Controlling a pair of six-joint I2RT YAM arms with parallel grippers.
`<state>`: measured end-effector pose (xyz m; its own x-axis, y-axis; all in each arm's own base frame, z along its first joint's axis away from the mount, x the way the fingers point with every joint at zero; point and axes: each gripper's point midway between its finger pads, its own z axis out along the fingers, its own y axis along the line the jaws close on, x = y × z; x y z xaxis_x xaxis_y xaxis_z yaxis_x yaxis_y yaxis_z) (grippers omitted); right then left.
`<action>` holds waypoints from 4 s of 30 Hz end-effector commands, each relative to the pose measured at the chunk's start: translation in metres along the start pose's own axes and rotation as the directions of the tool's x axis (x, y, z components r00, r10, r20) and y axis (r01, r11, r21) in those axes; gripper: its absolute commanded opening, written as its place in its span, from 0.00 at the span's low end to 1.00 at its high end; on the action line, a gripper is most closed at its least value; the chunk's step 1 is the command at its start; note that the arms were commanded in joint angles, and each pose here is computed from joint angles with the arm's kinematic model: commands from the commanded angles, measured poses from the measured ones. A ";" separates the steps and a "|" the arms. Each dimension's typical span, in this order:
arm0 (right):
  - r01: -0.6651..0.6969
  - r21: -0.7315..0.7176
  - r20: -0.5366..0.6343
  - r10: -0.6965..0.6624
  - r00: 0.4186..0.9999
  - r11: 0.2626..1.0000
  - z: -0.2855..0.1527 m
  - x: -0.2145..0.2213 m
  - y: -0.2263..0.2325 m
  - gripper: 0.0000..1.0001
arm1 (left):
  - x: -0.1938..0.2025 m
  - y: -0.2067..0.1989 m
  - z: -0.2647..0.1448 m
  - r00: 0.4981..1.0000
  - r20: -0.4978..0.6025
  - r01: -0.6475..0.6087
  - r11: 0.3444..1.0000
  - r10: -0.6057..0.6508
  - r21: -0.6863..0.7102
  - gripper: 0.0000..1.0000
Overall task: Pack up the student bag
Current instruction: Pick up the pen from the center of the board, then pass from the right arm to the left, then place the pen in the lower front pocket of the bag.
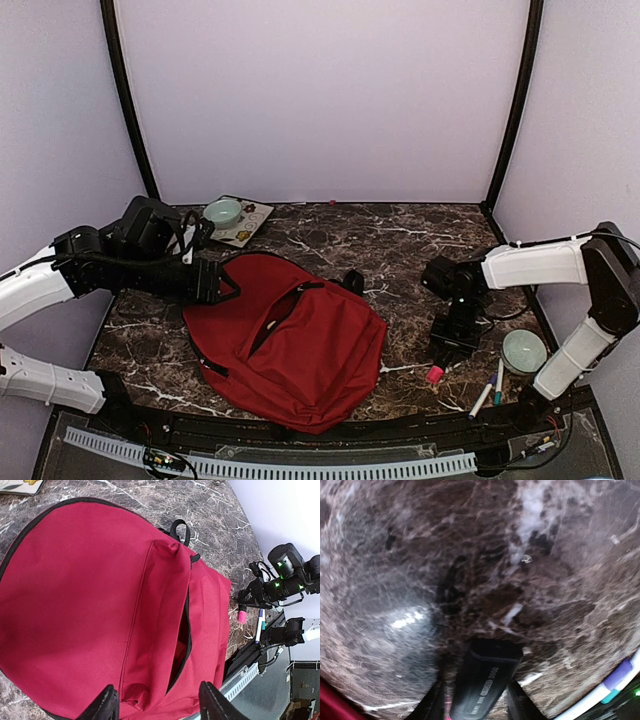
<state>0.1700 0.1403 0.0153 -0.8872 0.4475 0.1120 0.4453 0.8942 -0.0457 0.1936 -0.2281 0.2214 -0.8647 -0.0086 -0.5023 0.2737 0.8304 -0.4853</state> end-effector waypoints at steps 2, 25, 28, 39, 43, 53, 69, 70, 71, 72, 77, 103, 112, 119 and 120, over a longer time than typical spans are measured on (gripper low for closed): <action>-0.007 -0.019 0.009 0.007 1.000 1.000 0.009 -0.009 0.001 0.28 | 0.007 0.007 -0.003 0.999 0.011 0.035 0.999 -0.035 -0.007 0.57; 0.756 -0.480 0.743 -0.251 0.620 0.445 -0.241 -0.039 0.166 0.02 | -0.063 -0.088 0.004 0.994 0.038 -0.106 0.972 0.100 0.208 0.56; 0.856 -0.357 0.832 -0.288 0.473 0.374 -0.264 -0.026 0.173 0.01 | -0.083 -0.106 -0.003 0.992 0.062 -0.122 0.966 0.111 0.226 0.56; 0.980 0.114 0.925 -0.377 -0.044 0.166 -0.296 0.028 0.213 0.00 | -0.098 -0.141 0.013 0.991 -0.014 -0.120 0.945 0.131 0.303 0.53; 0.979 0.179 0.909 -0.397 -0.125 0.102 -0.294 0.048 0.226 0.00 | -0.098 -0.148 0.017 0.993 -0.027 -0.102 0.937 0.117 0.333 0.51; 0.978 0.210 0.898 -0.396 -0.194 -0.003 -0.290 0.083 0.246 0.00 | -0.095 -0.154 0.027 0.990 -0.042 -0.114 0.932 0.136 0.344 0.51; 0.963 0.267 0.865 -0.429 -0.260 -0.046 -0.284 0.107 0.261 0.00 | -0.085 -0.147 0.035 0.987 -0.050 -0.128 0.940 0.151 0.315 0.14; 0.962 0.268 0.865 -0.429 -0.261 -0.044 -0.284 0.107 0.261 0.00 | -0.085 -0.147 0.035 0.987 -0.048 -0.128 0.940 0.150 0.318 0.07; 0.963 0.268 0.867 -0.426 -0.258 -0.036 -0.286 0.107 0.261 0.00 | -0.085 -0.147 0.035 0.988 -0.043 -0.125 0.939 0.146 0.320 0.03; 0.964 0.263 0.872 -0.422 -0.249 -0.026 -0.287 0.106 0.262 0.00 | -0.086 -0.147 0.035 0.989 -0.041 -0.119 0.939 0.140 0.322 0.01; 0.973 0.217 0.892 -0.421 -0.164 0.081 -0.290 0.093 0.267 0.32 | -0.091 -0.148 0.031 0.993 -0.025 -0.103 0.942 0.117 0.320 0.00; 0.860 0.107 0.948 -0.312 0.063 0.500 -0.369 -0.014 0.222 1.00 | -0.107 -0.128 0.023 0.959 -0.092 0.283 0.887 -0.268 0.365 0.00; 0.828 -0.001 0.951 -0.255 0.174 0.560 -0.347 -0.020 0.201 1.00 | -0.079 -0.079 0.008 0.972 0.002 0.229 0.944 -0.236 0.236 0.00; 0.780 -0.057 0.959 -0.184 0.216 0.624 -0.337 -0.025 0.170 1.00 | -0.050 -0.049 0.003 0.987 -0.001 0.159 0.975 -0.160 0.158 0.00; 0.774 -0.062 0.960 -0.174 0.219 0.630 -0.336 -0.026 0.165 1.00 | -0.046 -0.047 0.003 0.989 -0.007 0.144 0.978 -0.144 0.150 0.00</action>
<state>0.3071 0.2883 0.3185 -0.4279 -0.1716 -0.8874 -0.4646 0.8839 0.0531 0.2333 -0.2864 0.2777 -0.9083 -0.1804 -0.3774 0.1639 0.6765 -0.7179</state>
